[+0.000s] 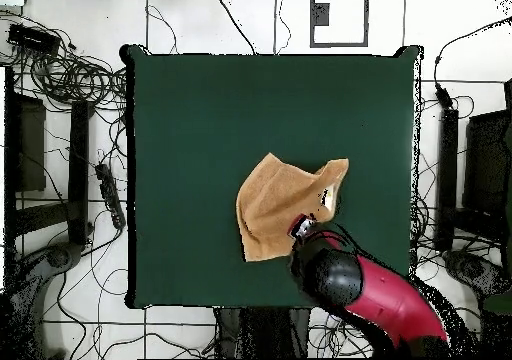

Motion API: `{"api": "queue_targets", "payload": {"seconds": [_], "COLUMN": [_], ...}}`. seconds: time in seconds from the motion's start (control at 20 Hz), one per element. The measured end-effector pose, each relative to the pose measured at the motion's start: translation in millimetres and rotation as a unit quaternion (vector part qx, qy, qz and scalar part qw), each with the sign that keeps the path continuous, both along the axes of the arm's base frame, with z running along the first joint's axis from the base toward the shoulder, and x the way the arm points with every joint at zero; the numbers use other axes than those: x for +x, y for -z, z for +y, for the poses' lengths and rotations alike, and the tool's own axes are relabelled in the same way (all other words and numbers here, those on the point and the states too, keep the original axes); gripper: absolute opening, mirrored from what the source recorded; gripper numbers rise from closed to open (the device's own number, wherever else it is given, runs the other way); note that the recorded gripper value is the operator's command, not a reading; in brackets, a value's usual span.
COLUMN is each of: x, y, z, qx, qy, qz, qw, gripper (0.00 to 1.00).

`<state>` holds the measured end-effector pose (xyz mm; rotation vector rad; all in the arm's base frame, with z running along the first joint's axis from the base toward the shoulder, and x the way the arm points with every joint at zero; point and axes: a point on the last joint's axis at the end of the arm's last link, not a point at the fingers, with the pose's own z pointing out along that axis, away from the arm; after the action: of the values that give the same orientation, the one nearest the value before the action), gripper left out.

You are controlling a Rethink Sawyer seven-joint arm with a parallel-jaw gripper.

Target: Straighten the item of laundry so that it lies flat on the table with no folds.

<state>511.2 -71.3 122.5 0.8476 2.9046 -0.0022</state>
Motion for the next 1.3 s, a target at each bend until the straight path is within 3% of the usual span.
{"api": "queue_targets", "payload": {"seconds": [0.2,0.45,0.5,0.9,1.3], "x": [-6.3,-6.7,-6.5,4.9,12.0], "y": [3.0,6.8,7.3,8.1,6.1], "z": [-22.5,-26.8,-26.6,-13.9,-2.4], "qx": [0.001,0.005,0.006,0.017,0.008], "qy": [0.005,-0.008,-0.013,-0.05,-0.084], "qz": [0.003,0.001,0.0,-0.013,-0.022], "qw": [1.0,1.0,0.9999,0.9985,0.9962], "gripper": [0.0,0.0,1.0,1.0,1.0]}}
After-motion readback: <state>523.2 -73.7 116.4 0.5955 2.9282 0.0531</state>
